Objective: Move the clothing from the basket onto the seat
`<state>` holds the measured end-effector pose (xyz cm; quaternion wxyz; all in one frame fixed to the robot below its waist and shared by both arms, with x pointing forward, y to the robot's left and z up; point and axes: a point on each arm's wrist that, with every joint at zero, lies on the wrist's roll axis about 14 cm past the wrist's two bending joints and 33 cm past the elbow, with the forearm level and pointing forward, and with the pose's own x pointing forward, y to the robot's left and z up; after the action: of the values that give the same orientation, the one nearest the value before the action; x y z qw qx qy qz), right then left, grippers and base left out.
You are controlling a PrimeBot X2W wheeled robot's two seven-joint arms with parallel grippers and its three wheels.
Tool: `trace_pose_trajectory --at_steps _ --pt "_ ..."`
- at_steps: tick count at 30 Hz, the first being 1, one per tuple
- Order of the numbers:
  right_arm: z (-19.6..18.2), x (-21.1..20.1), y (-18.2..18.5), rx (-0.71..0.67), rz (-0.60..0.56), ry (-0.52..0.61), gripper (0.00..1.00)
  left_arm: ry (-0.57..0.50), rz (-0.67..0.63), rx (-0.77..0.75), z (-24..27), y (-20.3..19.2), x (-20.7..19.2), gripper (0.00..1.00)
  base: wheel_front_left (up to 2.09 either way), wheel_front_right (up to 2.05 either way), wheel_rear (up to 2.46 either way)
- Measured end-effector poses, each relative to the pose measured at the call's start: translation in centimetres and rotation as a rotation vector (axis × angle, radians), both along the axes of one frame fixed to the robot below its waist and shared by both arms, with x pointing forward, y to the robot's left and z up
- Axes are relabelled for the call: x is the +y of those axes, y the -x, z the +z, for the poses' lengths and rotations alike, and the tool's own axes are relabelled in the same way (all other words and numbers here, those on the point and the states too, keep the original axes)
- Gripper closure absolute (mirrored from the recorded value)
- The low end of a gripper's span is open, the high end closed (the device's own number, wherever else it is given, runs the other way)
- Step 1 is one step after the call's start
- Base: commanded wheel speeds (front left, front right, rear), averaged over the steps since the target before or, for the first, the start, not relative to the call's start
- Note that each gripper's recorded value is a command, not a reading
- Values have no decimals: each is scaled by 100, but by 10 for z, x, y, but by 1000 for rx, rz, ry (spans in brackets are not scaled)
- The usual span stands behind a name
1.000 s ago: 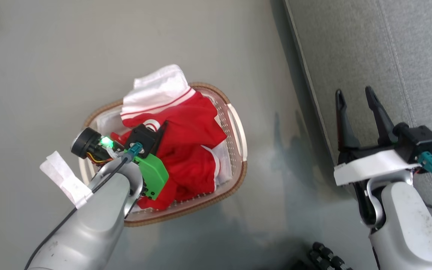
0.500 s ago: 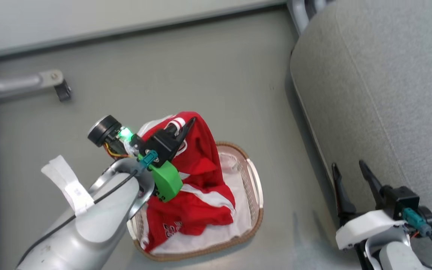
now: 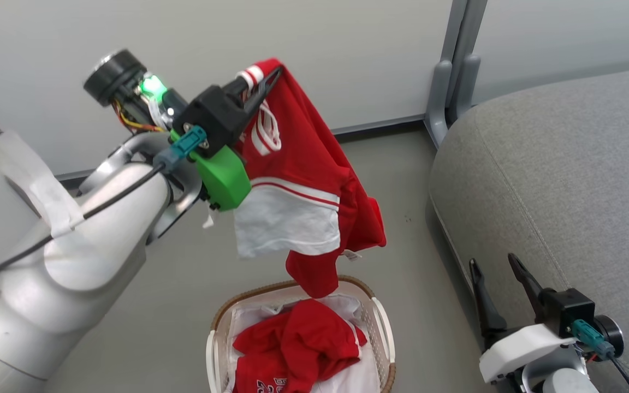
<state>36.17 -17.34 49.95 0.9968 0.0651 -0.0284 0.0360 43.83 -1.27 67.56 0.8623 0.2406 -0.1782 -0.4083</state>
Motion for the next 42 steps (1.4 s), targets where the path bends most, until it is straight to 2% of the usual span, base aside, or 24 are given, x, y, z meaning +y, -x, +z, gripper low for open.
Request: trace_pose_trajectory --at_steps 6,17,26,36,42 --pt "29 20 -8 -85 64 20 0 19 -23 -89 42 9 -7 100 0 0 0" --pt "73 98 -26 -210 303 87 0 37 -33 -103 51 15 -7 100 0 0 0" --pt "78 140 -38 -213 439 172 0 46 -56 -113 52 23 -11 100 0 0 0" --pt "80 152 -60 -193 491 261 0 60 -90 -134 59 32 -22 100 0 0 0" --pt "81 165 -65 -185 534 273 0 60 -93 -138 59 34 -21 100 0 0 0"
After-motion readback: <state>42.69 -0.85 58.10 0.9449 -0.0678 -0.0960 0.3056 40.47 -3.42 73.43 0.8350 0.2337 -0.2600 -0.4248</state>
